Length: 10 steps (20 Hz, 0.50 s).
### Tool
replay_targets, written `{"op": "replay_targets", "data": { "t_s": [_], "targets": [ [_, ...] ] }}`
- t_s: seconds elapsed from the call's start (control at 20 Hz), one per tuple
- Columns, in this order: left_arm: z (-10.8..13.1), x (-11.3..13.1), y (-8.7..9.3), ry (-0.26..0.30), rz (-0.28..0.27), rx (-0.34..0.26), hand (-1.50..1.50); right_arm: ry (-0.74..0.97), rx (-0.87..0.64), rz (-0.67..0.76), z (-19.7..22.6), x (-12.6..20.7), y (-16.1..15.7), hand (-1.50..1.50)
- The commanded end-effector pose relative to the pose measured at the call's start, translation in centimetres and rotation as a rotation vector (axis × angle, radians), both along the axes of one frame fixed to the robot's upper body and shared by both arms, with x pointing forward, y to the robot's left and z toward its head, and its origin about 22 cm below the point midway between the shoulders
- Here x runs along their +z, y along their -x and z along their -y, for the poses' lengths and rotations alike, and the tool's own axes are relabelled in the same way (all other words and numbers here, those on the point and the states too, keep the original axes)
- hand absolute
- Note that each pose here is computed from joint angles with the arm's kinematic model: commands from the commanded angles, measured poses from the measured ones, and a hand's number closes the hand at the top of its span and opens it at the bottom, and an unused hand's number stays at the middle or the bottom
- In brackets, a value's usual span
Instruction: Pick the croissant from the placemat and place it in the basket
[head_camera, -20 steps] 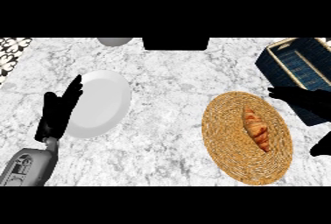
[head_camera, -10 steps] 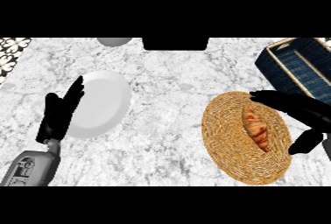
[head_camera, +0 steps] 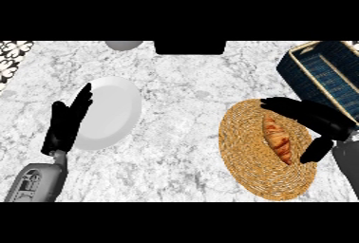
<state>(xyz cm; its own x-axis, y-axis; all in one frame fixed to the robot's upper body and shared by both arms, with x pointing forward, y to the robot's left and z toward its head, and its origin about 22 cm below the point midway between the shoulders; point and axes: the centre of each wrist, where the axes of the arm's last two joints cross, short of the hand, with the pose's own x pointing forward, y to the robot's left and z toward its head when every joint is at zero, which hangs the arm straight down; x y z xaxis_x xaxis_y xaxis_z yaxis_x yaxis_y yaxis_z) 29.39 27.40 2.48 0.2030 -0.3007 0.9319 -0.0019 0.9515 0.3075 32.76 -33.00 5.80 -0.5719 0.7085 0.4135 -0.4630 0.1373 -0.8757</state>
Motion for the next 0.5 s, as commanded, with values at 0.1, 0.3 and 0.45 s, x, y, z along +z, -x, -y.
{"op": "replay_targets", "data": {
  "t_s": [0.1, 0.3, 0.45],
  "targets": [
    [-1.3, 1.2, -0.6, -0.004, 0.009, 0.011, 0.0, 0.043, 0.005, -0.042, 1.3, -2.7, 1.4, -1.5],
    [-0.3, 1.0, -0.9, -0.015, 0.0, 0.012, 0.0, 0.07, -0.001, -0.078, -1.8, -2.2, 0.2, -1.5],
    [-1.3, -0.4, 0.6, 0.011, 0.002, 0.004, 0.0, 0.045, -0.012, -0.068, -0.1, -4.6, 0.4, -1.5]
  ]
}}
